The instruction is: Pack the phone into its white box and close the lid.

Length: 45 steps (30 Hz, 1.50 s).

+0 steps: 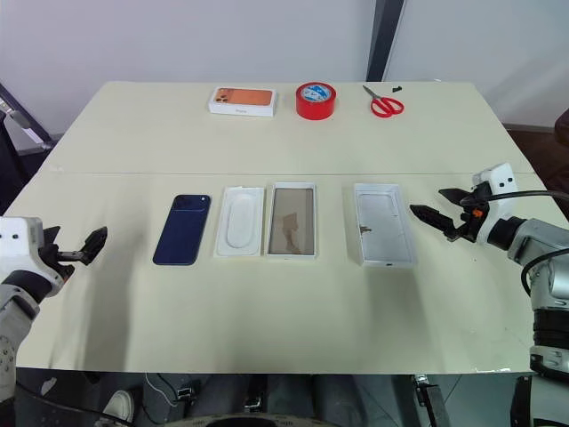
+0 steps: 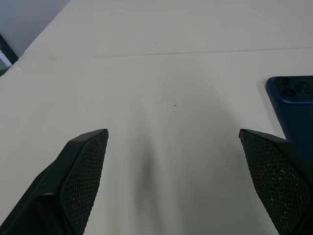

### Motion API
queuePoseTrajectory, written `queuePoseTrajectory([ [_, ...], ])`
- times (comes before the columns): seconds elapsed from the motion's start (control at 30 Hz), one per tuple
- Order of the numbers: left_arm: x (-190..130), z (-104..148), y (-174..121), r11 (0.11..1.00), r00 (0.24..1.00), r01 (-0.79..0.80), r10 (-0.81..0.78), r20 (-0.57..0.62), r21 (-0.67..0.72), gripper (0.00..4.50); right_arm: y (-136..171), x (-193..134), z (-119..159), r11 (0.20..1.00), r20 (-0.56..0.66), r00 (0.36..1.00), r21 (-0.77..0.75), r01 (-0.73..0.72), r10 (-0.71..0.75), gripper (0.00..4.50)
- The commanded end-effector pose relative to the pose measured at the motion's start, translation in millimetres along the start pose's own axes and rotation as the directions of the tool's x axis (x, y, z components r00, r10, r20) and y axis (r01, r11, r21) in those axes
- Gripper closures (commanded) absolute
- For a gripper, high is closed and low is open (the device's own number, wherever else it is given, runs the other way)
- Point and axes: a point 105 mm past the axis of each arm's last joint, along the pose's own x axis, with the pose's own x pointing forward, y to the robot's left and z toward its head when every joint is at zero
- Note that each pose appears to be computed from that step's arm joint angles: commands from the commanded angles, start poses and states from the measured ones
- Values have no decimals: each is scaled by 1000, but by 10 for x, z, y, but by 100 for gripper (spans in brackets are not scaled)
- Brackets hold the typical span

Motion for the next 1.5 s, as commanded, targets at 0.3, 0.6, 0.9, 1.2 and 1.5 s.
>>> queuePoseTrajectory([
  [0.3,4,174,-199,999,997,32,-32,68,-4,0,136,119,326,993,44,997,-98,-61,66,2],
  [0.6,65,301,-1122,934,934,358,-358,16,-17,0,804,433,359,949,46,966,-203,-241,255,2],
  [0.9,164,228,-1732,876,890,386,-436,-134,-289,0,1683,523,436,815,12,872,-364,-452,489,2],
  [1.2,412,116,-1854,853,845,263,-429,-320,-451,0,1903,605,457,772,10,844,-411,-485,536,2],
  [1.5,549,116,-2051,792,772,301,-530,-351,-532,0,1991,571,450,762,16,837,-424,-490,547,2],
])
